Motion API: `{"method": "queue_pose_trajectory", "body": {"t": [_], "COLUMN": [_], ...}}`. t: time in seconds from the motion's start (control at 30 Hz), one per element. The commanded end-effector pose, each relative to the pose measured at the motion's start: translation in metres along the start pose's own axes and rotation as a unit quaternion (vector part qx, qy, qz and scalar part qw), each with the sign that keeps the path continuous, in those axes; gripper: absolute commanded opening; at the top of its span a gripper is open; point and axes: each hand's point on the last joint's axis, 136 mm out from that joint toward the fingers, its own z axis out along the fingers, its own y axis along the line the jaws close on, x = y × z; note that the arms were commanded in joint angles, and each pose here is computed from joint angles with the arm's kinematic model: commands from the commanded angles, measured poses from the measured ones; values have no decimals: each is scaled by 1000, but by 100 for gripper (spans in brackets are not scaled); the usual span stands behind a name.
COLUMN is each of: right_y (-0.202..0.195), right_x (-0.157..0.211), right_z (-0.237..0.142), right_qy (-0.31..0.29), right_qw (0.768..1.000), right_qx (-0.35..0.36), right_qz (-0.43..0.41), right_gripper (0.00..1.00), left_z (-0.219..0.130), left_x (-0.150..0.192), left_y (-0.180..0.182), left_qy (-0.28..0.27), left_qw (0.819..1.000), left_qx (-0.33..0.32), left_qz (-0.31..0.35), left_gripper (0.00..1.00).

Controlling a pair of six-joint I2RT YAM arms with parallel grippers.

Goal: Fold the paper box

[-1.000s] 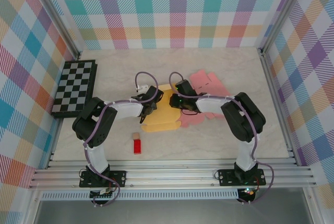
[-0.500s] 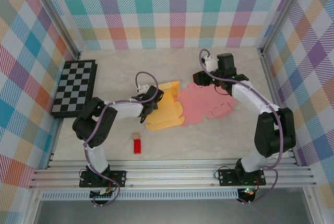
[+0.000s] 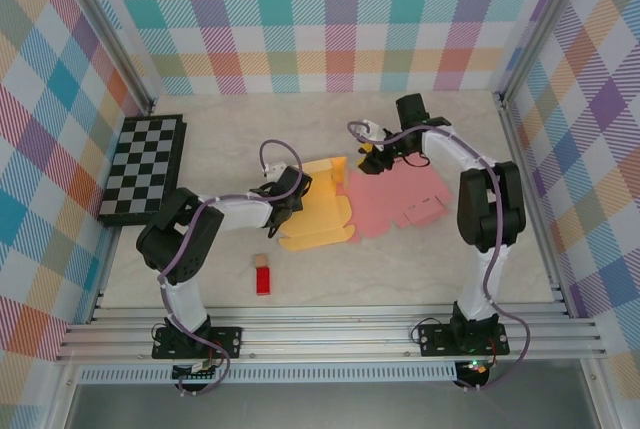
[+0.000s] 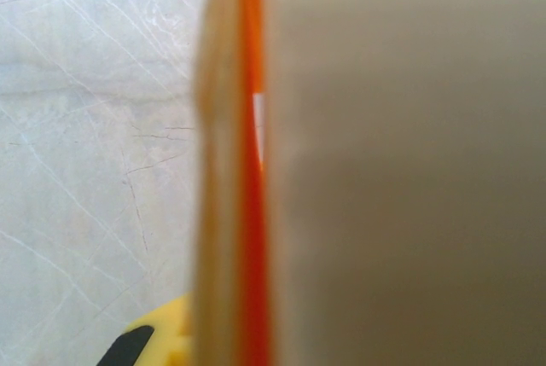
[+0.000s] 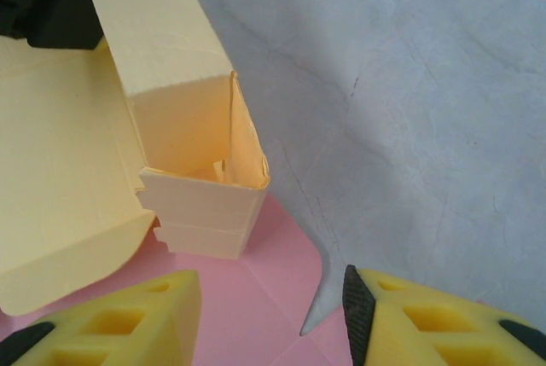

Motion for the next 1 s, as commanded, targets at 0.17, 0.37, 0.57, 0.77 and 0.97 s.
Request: {"method": "queue_pose_trajectory", "body": {"t": [0.17,0.37,0.57,0.77,0.97], "right_y": [32,47,59,68,57], "right_x": [-1,-2,-8,-12,-16], "right_z": [12,30,39,35,39], "right_qy": [-17,-16,-14,-21,0], "right_qw": [995,993,992,992,998], "right_qx": [-80,-106,-120,-123,-53], "right_qz": [-52,-50,-47,-34,24], "right_gripper": [50,50,46,44,43], "left_z": [-7,-8,-8,-7,-7], "left_x": [2,2,2,2,3], "left_y": [-8,-13,-9,-5,-2], "left_qy": [6,5,7,7,9], "left_qw": [999,999,999,1000,1000], "left_qx": [32,45,34,22,13], "left_qz": [18,18,15,9,-3], "left_gripper": [0,0,0,0,0]}}
